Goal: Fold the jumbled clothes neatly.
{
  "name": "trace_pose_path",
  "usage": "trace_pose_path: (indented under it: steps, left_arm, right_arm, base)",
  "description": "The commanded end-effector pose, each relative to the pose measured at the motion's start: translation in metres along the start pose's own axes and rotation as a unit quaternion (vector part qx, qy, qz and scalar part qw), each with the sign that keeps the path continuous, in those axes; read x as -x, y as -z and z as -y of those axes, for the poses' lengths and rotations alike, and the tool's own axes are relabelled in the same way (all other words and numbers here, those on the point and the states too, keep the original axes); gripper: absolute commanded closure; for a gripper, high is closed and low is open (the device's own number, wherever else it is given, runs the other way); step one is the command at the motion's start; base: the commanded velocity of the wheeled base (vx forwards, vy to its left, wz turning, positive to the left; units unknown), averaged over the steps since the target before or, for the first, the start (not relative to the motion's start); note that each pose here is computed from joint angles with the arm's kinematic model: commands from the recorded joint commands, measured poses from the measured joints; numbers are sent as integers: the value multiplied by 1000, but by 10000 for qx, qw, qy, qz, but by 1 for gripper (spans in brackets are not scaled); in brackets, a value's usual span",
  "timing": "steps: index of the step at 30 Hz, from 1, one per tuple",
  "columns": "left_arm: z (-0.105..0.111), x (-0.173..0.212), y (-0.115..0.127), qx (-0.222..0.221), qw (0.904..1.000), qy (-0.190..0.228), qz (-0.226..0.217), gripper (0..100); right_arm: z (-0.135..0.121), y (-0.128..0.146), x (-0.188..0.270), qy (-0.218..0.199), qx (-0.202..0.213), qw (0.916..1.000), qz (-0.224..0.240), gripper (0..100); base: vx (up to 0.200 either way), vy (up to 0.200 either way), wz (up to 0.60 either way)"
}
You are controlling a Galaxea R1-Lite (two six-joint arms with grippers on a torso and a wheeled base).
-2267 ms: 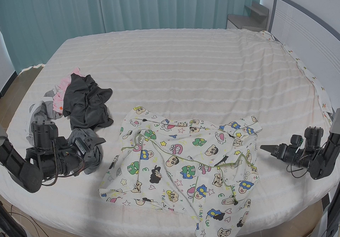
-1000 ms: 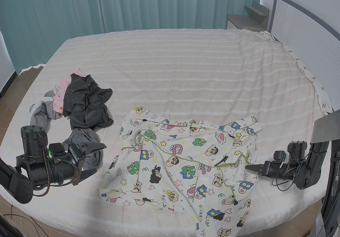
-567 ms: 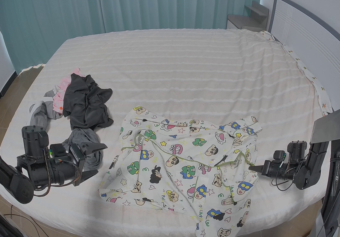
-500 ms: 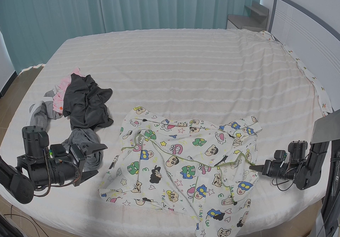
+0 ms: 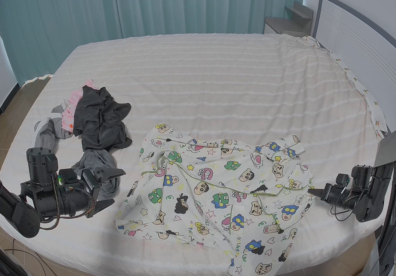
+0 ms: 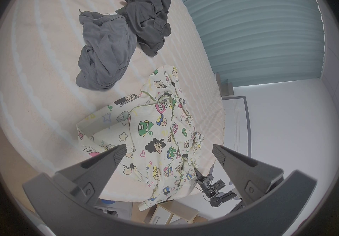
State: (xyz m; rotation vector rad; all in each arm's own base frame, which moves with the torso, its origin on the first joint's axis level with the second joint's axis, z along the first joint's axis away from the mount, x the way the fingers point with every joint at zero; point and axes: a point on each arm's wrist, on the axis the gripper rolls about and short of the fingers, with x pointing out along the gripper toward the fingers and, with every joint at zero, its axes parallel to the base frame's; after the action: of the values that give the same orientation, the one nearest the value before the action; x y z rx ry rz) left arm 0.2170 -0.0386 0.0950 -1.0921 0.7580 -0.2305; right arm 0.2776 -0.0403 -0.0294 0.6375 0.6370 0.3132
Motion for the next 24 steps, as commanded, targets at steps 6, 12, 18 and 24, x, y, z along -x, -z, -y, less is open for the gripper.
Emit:
trace_pose_path:
  steps: [6, 12, 18, 24]
  left_arm:
    - [-5, -5, 0, 51, 9999, -126, -59, 0]
    - [-5, -6, 1, 35, 9999, -135, -79, 0]
    - [-6, -6, 1, 34, 9998, -155, -89, 0]
    - [-7, -10, 6, 18, 9996, -212, -191, 0]
  right_arm:
    - [20, -9, 19, 333, -230, 9986, 342, 100]
    - [29, -16, 27, 467, -288, 9970, 551, 100]
    - [35, -23, 34, 557, -305, 9952, 738, 100]
    - [37, -30, 39, 590, -248, 9938, 913, 100]
  base:
    - [0, 0, 0]
    - [0, 0, 0]
    - [0, 0, 0]
    - [0, 0, 0]
